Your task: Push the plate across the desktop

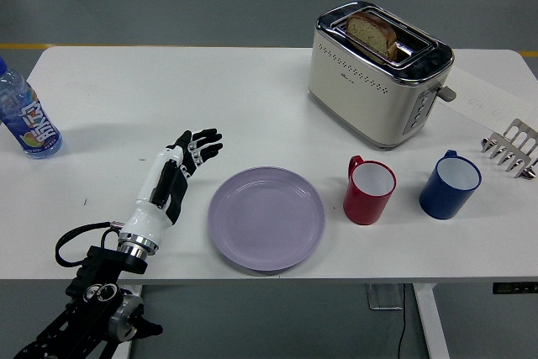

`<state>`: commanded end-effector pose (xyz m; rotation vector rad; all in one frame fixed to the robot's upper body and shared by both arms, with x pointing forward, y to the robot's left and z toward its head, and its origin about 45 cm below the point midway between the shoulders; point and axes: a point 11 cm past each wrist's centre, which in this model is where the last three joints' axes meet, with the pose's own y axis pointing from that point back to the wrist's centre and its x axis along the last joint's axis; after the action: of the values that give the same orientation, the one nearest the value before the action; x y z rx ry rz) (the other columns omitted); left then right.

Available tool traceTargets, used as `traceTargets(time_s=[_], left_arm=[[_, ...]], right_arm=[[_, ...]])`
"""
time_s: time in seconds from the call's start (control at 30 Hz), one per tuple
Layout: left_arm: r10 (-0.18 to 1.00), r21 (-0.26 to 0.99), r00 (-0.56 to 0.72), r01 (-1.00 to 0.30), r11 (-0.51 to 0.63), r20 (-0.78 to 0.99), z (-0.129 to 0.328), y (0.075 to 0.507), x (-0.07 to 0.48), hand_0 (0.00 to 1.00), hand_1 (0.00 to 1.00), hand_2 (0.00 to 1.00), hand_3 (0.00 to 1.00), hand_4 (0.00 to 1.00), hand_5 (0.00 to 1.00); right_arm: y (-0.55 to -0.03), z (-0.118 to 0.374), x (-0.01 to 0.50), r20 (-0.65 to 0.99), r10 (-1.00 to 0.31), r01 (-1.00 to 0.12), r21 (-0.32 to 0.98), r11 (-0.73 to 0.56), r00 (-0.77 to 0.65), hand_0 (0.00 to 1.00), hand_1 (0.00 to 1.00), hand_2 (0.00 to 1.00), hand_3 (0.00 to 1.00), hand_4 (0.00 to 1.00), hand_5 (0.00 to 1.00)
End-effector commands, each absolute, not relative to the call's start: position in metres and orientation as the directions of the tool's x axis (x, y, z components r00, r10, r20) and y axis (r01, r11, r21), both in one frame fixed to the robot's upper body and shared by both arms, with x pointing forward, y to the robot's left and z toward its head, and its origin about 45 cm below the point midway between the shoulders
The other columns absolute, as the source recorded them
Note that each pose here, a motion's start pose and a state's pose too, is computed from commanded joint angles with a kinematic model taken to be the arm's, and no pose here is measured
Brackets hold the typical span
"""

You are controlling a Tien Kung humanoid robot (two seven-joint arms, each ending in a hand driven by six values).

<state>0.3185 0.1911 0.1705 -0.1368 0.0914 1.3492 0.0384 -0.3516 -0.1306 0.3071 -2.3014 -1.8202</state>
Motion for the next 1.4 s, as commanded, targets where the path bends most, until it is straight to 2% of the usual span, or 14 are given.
traceTargets(time_s=[1.4], left_arm=[[0.964,-0.054,0.227,-0.974,0.222,-0.141,0.1731,0.1889,0.3210,0.794,0.744,0.768,0.704,0.525,0.998]], right_arm=[[-0.3513,-0.1308,0.0377,0.018,-0.290,-0.050,0.973,0.224,-0.957,0.584,0.540,0.706,0.647,0.481,0.490]])
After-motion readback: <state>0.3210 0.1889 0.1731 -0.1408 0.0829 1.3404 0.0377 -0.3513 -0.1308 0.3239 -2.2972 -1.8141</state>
